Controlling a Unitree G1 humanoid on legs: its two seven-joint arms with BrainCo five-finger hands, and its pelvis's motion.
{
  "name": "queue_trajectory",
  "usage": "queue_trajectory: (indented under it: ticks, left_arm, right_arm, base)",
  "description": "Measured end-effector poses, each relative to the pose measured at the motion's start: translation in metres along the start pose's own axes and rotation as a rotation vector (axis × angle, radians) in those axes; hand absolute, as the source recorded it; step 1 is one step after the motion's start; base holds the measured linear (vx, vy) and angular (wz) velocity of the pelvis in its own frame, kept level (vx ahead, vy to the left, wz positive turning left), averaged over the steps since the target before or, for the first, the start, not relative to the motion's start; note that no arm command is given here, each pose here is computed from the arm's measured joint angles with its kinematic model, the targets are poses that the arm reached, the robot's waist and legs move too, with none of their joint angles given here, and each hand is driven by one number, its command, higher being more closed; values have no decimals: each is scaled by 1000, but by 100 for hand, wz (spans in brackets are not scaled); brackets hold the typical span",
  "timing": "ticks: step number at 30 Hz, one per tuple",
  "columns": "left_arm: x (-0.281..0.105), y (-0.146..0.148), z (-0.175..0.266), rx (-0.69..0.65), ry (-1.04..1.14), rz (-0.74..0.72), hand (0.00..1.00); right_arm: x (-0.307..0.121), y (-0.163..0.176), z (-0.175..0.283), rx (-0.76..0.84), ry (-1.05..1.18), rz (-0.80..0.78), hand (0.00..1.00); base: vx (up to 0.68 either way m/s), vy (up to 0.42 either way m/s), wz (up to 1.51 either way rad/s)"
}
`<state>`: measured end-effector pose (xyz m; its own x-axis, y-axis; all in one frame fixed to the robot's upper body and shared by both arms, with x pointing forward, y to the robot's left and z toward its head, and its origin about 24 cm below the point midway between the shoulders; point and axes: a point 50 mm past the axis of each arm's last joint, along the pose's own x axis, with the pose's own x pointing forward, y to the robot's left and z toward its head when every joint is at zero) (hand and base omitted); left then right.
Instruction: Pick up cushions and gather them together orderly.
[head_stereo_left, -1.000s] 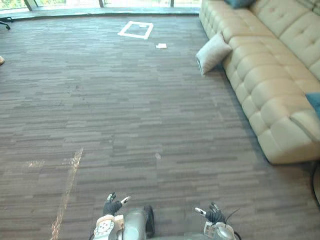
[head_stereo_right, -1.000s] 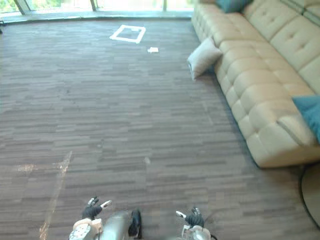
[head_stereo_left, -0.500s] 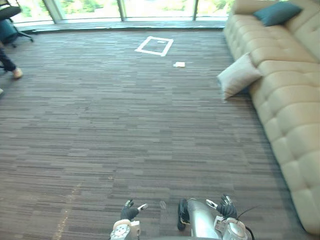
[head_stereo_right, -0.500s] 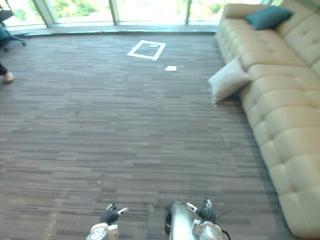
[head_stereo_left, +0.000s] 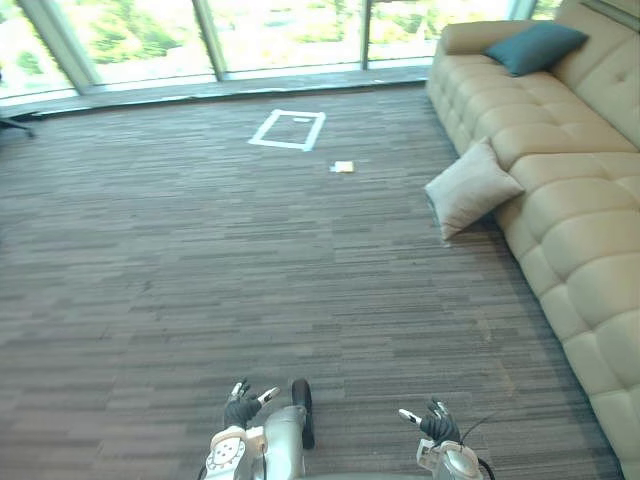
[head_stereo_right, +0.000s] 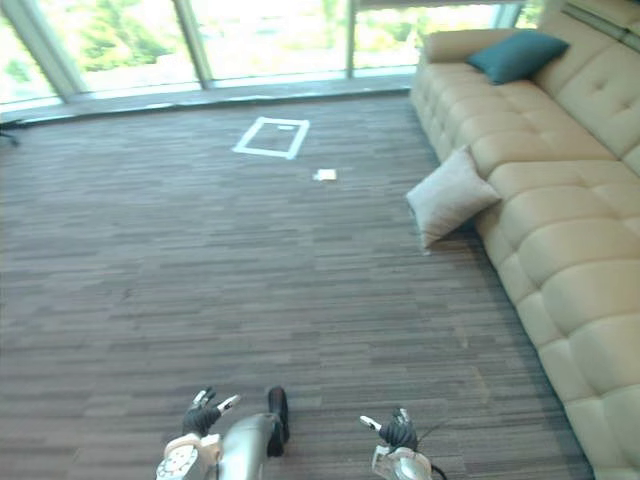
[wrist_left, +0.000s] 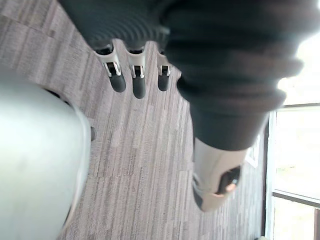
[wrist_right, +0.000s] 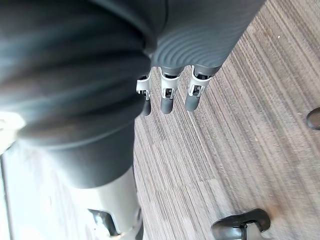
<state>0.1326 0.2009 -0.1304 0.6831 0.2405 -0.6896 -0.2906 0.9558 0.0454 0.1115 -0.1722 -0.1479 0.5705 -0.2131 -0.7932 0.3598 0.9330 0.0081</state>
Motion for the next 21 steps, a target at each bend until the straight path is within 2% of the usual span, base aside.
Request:
queue_trajectory:
  ticks: [3,7,10,17,21]
  left_arm:
    - [4,4,0,58,32,-8,0]
    - [3,-13,-6,102,50,-72,0]
    - [3,-29,-9,86,71,-110,0]
    - [-4,-52,-18,22,99,-141,0]
    - [-2,-42,-11,-36,68,-87,0]
  right_arm:
    - [-2,-2,-5,12,9,-8,0]
    - [-3,-10,4,2,-47,-18,0]
    - [0,-13,16,-6,-89,-21,0]
    - [3,-17,32,-20,-138,-22,0]
    - [3,-19,33,-19,-140,-28,0]
  base:
    - [698,304,7]
    - [592,150,15]
    - [529,21,14]
    - [690,-113,40]
    - [678,-206,-19]
